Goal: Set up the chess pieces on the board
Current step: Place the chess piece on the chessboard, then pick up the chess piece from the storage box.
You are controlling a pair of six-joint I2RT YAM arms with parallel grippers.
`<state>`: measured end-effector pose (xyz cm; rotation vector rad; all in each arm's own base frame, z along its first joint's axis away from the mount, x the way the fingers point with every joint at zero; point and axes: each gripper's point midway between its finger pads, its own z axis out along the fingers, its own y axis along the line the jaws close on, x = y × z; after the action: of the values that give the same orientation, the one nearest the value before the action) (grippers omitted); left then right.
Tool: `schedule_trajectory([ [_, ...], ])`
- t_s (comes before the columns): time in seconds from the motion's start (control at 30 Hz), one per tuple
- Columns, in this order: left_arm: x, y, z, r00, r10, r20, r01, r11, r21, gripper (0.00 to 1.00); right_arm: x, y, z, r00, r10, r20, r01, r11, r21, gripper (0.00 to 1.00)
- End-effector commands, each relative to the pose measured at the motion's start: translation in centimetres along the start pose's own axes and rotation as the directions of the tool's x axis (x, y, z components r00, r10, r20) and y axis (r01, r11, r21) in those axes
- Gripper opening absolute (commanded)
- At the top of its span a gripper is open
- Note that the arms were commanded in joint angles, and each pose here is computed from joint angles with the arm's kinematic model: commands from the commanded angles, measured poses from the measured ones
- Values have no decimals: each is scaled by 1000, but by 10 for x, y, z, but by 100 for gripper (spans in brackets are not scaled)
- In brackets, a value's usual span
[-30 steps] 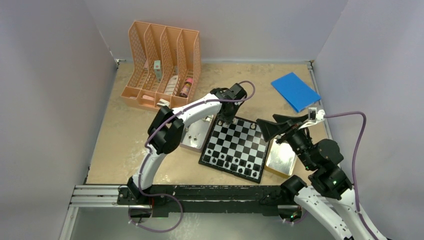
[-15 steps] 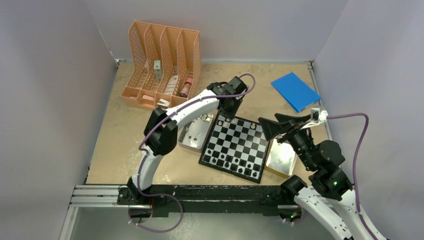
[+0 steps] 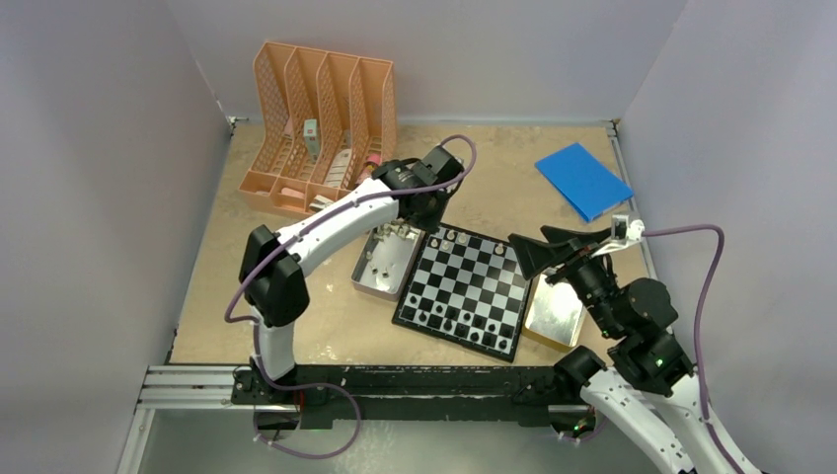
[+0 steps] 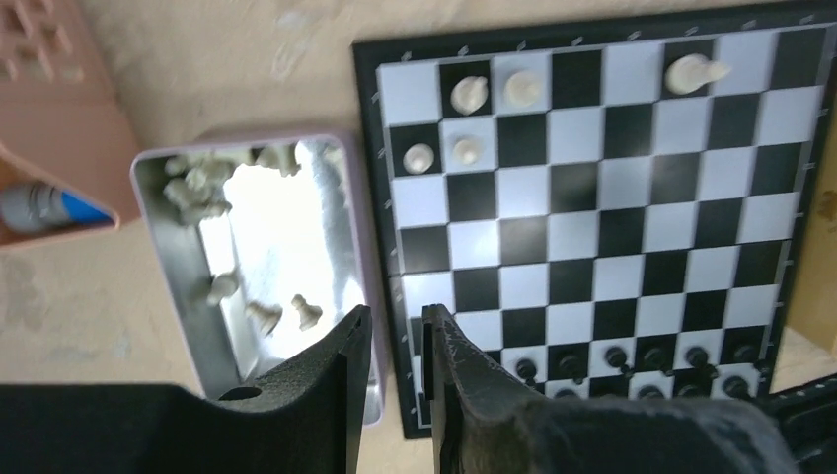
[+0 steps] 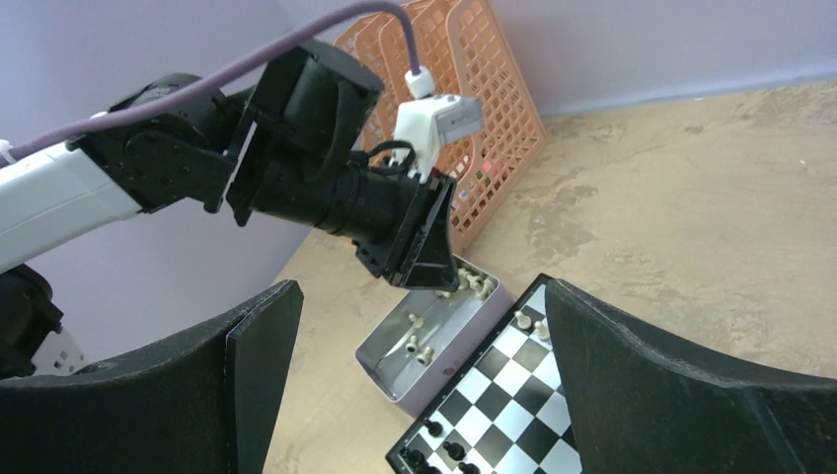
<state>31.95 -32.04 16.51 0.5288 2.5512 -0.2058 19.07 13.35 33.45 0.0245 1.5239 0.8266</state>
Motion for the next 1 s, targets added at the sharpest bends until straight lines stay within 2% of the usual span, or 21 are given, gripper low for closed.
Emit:
schedule_trajectory([
  [0.0, 22, 30, -16, 999, -54, -11, 52, 993, -109, 25, -17, 14, -6, 998, 16, 54, -13, 998, -61, 95],
  [0.13, 46, 57, -11, 994, -107, -30, 102, 986, -134, 26, -15, 14, -5, 999, 14, 49, -11, 998, -59, 95],
  [0.3, 55, 87, -14, 990, -143, -5, 141, 977, -159, 27, -6, 19, -3, 1000, 10, 6, -9, 996, -92, 95],
  [0.43, 58, 108, -11, 986, -164, 10, 163, 969, -187, 28, -8, 16, -2, 1000, 12, 14, -11, 997, -74, 95],
  [0.6, 60, 115, -3, 985, -170, 26, 172, 965, -199, 28, -4, 19, -2, 1000, 12, 2, -11, 996, -93, 95],
  [0.97, 76, 126, 31, 987, -160, -28, 146, 949, -279, 28, 0, 18, 2, 1000, 4, -6, -5, 995, -97, 95],
])
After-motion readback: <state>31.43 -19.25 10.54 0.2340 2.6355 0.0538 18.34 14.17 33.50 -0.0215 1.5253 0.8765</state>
